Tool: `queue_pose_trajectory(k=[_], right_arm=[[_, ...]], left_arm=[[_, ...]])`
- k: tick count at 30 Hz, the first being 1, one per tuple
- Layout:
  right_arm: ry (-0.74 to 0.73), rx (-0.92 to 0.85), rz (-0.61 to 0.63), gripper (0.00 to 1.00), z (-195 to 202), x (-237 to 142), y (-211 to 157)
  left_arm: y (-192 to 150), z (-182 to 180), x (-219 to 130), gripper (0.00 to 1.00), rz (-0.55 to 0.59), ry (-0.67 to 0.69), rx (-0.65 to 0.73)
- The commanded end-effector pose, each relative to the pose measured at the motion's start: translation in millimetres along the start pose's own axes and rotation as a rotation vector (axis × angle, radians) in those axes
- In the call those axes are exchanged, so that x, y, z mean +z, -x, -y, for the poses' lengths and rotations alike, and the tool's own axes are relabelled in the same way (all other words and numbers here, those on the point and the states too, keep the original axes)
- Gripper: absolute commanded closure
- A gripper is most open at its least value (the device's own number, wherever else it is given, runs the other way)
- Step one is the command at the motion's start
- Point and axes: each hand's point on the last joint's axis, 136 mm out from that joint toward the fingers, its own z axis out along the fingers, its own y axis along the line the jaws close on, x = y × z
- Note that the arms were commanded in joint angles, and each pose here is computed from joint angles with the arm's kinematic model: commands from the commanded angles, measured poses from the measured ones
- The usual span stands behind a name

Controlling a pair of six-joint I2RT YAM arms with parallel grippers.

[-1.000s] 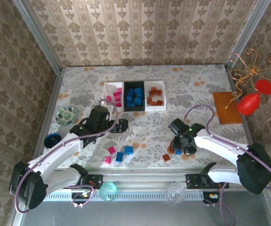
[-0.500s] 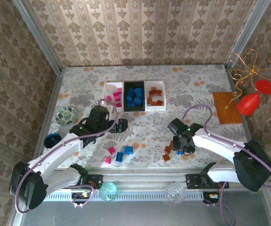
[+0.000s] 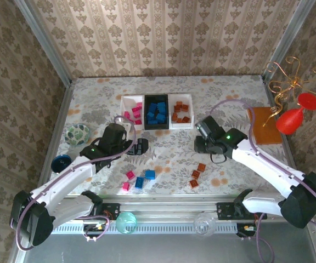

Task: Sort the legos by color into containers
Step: Pick up the lego from the bottom-center of the table, then place the lego in the container.

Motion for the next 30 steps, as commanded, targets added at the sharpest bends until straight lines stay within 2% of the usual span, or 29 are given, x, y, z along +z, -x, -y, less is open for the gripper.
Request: queue_pose_trajectory(k=[1,6,8,12,19,21,24,26,30], right_arm=[[0.135,-0.115,0.066,0.79,-52,4,39],[0.219,-0.209,0.125,0.79,-124,41,100],[0.215,-0.222,0.151,0.79,-142,59,124],[0.138,-0.237,0.177,0.79,-159,101,160],[0.022,-0.182,0.140,0.78,-151,156,190],[0.022,-0.185,0.139,0.71,-153,164,195],[0.028,-0.197,0.146,0.43,-157,160,203],[0.037,-0.199,0.164,0.38,-158,149,207],[0.058,-0.194,0.201,0.35,-152,125,204]], left_arm=[[11,-2,-13,0.00,0.036,0.028,0.021],[11,-2,-20,0.00,0.036,0.037,0.020],[8,-2,-19,0.00,0.019,0.031,0.018],[-1,1,-16,0.01,-0.027,0.017,0.019],[-26,7,-5,0.03,-0.151,0.015,0.043],[-36,12,0,0.03,-0.196,0.012,0.064],[-51,21,6,0.04,-0.258,0.002,0.099],[-59,28,8,0.04,-0.293,-0.006,0.124],[-75,42,15,0.07,-0.358,-0.033,0.167]])
